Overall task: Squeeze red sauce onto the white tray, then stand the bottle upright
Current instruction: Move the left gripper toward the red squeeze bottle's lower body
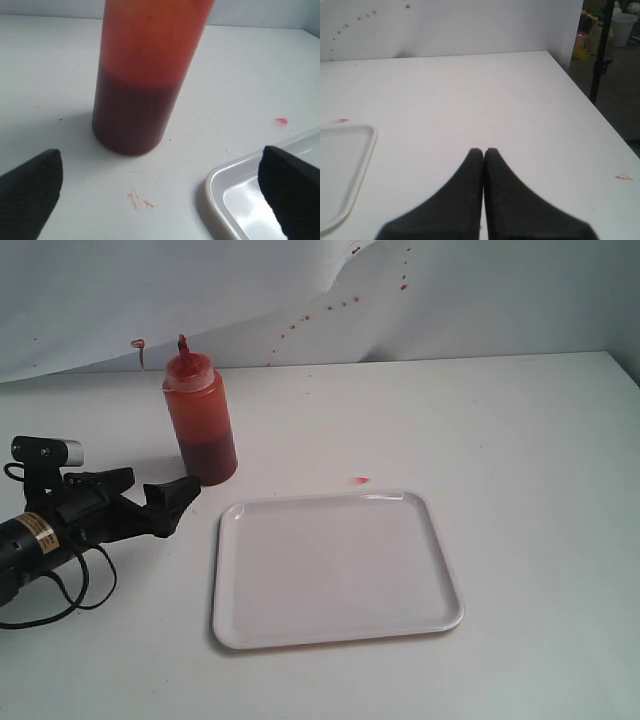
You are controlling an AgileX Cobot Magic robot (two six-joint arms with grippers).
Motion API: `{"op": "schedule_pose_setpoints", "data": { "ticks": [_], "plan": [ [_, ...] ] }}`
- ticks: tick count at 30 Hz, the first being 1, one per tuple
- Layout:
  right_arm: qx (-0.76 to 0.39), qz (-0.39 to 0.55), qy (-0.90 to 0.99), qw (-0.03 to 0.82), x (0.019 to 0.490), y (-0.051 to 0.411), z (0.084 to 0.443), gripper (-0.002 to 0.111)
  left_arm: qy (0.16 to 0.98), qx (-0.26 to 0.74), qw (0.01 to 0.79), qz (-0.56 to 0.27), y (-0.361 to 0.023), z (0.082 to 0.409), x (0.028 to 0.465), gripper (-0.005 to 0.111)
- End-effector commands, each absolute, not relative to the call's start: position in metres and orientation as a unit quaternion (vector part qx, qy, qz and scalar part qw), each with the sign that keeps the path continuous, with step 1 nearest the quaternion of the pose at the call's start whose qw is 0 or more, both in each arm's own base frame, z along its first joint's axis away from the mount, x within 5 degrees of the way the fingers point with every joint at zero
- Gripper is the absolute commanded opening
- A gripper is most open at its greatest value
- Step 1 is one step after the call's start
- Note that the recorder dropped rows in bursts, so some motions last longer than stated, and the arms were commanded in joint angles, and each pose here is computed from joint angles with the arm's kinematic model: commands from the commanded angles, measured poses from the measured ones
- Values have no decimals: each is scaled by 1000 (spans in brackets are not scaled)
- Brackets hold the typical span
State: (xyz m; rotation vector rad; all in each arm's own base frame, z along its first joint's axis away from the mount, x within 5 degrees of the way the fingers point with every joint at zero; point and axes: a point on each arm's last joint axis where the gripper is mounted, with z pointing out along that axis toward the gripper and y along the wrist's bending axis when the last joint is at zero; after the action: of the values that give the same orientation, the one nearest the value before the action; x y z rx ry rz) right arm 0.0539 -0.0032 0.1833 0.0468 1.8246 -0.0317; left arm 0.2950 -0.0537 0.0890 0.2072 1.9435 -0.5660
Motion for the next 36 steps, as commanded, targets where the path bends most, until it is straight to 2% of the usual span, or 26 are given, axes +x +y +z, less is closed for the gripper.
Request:
{"op": "schedule_pose_setpoints", "data": {
  "ticks": [1,8,12,18,26,36],
  "plan": [
    [22,-11,789,614,54,-3,183,0,809,80,532,-235,-53,90,298,105],
    [22,-11,789,614,54,-3,183,0,809,114,538,-208,-53,87,308,105],
    [22,-11,789,614,54,-3,183,0,812,127,529,-213,-56,62,334,105],
    [22,-11,789,614,54,-3,183,0,796,175,531,-232,-64,44,358,105],
    [22,-11,789,614,54,-3,183,0,774,183,559,-234,-66,39,384,105],
    [22,-11,789,614,54,-3,183,0,770,188,562,-234,-67,16,404,105]
  ]
}}
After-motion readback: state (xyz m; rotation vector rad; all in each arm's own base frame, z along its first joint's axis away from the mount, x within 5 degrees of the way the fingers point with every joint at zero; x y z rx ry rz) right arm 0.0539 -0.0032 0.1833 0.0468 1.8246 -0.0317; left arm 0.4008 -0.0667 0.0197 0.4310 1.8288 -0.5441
